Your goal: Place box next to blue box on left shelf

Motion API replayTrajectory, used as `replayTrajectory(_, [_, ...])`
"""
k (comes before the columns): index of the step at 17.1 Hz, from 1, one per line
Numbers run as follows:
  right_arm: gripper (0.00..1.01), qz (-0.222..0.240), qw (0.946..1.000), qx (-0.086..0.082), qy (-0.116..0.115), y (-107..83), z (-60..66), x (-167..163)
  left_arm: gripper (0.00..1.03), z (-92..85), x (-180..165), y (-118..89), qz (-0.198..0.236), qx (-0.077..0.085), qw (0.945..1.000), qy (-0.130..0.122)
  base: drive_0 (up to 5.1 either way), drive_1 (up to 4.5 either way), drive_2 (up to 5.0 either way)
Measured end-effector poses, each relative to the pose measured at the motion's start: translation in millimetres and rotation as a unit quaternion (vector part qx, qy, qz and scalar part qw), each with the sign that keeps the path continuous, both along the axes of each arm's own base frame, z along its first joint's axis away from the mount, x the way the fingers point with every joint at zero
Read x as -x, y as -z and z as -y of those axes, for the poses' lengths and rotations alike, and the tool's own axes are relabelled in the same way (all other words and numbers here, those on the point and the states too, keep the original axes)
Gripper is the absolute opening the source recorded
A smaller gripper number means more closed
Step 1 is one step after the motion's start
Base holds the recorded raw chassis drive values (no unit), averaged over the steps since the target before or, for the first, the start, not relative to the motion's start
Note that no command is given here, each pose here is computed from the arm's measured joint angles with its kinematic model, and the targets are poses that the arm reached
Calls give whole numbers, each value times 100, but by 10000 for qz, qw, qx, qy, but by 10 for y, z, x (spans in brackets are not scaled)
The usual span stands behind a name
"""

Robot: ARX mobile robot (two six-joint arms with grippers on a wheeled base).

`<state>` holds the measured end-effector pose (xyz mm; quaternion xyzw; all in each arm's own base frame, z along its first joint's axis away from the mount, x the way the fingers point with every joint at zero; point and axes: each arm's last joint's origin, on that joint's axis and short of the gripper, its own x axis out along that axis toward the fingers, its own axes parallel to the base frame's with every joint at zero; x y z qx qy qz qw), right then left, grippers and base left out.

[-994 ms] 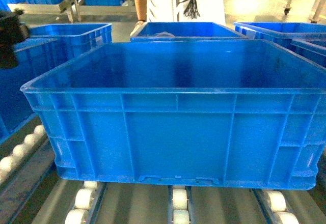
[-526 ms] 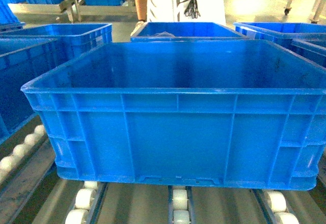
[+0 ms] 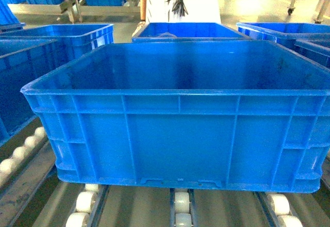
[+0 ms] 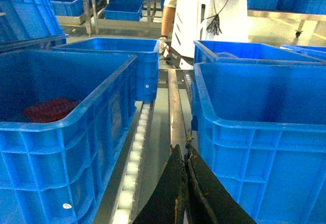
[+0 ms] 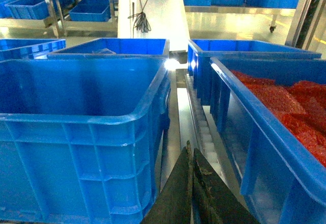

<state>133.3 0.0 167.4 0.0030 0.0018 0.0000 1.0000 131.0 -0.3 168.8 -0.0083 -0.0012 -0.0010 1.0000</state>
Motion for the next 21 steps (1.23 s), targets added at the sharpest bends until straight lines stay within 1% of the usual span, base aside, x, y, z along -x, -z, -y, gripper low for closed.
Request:
replayTrajectory(2, [2,90,10000,0,0,-30,0,62,2,0,55,-21,59,0,10000,2,0,0,0])
replayTrajectory(6, [2,80,10000,0,0,-37,0,152,2,0,142,-28,63,0,10000,0,0,0,0])
replayTrajectory(17, [2,90,10000,0,0,-34,0,248,2,0,232,-23,69,0,10000,0,0,0,0])
replayTrajectory(18, [2,42,10000,-2,0,-22,0,262,2,0,291,33,-168,2,9999,2,0,0,0])
replayTrajectory(19, [2,-187,9998,-1,-23,33,-1,323,2,-1,334,24,-65,-2,10000,-10,0,0,0])
replayTrajectory(21, [2,-88,10000,0,-8,21,-1,348,2,-1,335,-3,71,-4,10000,-13,0,0,0])
